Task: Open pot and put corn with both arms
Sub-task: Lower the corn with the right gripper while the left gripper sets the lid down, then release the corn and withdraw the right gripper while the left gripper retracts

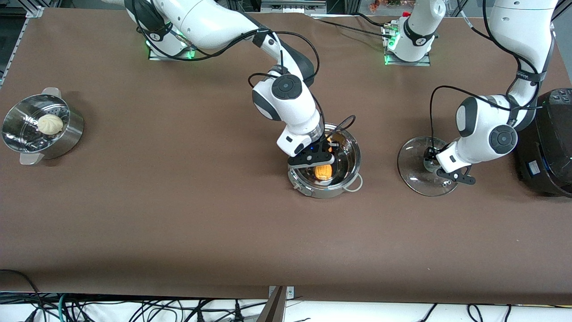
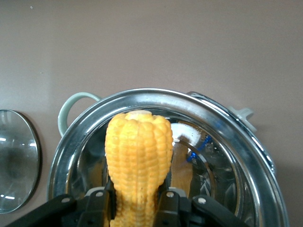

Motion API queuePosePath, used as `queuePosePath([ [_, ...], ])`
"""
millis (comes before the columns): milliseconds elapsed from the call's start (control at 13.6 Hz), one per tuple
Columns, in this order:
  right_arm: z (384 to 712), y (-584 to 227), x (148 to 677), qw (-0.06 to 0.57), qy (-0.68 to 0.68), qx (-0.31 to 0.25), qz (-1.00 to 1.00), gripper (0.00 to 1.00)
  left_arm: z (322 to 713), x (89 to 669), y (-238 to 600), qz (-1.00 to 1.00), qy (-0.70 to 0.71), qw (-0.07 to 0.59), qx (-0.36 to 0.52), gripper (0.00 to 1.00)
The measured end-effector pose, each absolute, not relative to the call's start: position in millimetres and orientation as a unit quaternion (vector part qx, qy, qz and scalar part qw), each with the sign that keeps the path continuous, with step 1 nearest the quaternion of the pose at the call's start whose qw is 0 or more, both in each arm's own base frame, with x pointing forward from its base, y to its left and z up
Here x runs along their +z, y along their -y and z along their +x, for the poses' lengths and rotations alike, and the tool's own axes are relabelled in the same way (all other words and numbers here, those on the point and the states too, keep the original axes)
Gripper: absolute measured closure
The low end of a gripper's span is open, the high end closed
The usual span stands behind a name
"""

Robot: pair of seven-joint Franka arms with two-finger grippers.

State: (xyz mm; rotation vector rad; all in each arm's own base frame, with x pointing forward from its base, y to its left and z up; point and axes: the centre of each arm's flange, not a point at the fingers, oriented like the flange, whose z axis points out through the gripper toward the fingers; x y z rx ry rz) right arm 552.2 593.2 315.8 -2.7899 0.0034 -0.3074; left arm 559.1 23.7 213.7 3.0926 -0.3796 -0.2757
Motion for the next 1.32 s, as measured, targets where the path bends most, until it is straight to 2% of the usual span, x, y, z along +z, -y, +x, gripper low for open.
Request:
queuePosePath([
  [147, 552, -593, 312, 0.165, -0.001, -0.106, -0.98, 0.66, 557, 241, -24, 0.989, 0.12, 0.007, -0.08, 0.05],
  [220, 552, -593, 309, 0.164, -0.001, -0.105, -0.981, 0.67, 558, 264, -25, 0.991, 0.12, 0.005, -0.063, 0.0],
  [441, 551, -593, 294, 0.16, -0.002, -0.1, -0.982, 0.69, 555, 352, -39, 0.994, 0.106, -0.001, -0.001, 0.0],
  [661, 547, -597, 279, 0.157, 0.002, -0.097, -0.983, 0.69, 528, 443, -51, 0.995, 0.094, 0.002, 0.021, 0.0],
  [734, 546, -598, 276, 0.156, 0.004, -0.097, -0.983, 0.63, 517, 472, -51, 0.995, 0.095, 0.004, 0.018, 0.0],
  [881, 544, -601, 277, 0.156, 0.006, -0.099, -0.983, 0.45, 504, 533, -51, 0.995, 0.095, 0.009, 0.004, 0.0],
  [1028, 542, -604, 279, 0.158, 0.005, -0.1, -0.982, 0.21, 498, 588, -52, 0.995, 0.096, 0.006, -0.001, 0.0],
  [1175, 540, -606, 282, 0.16, 0.006, -0.102, -0.982, 0.01, 494, 622, -48, 0.995, 0.099, 0.004, -0.001, 0.0],
  [1322, 538, -609, 284, 0.161, 0.008, -0.102, -0.982, 0.0, 495, 626, -44, 0.994, 0.105, -0.005, -0.007, 0.0],
])
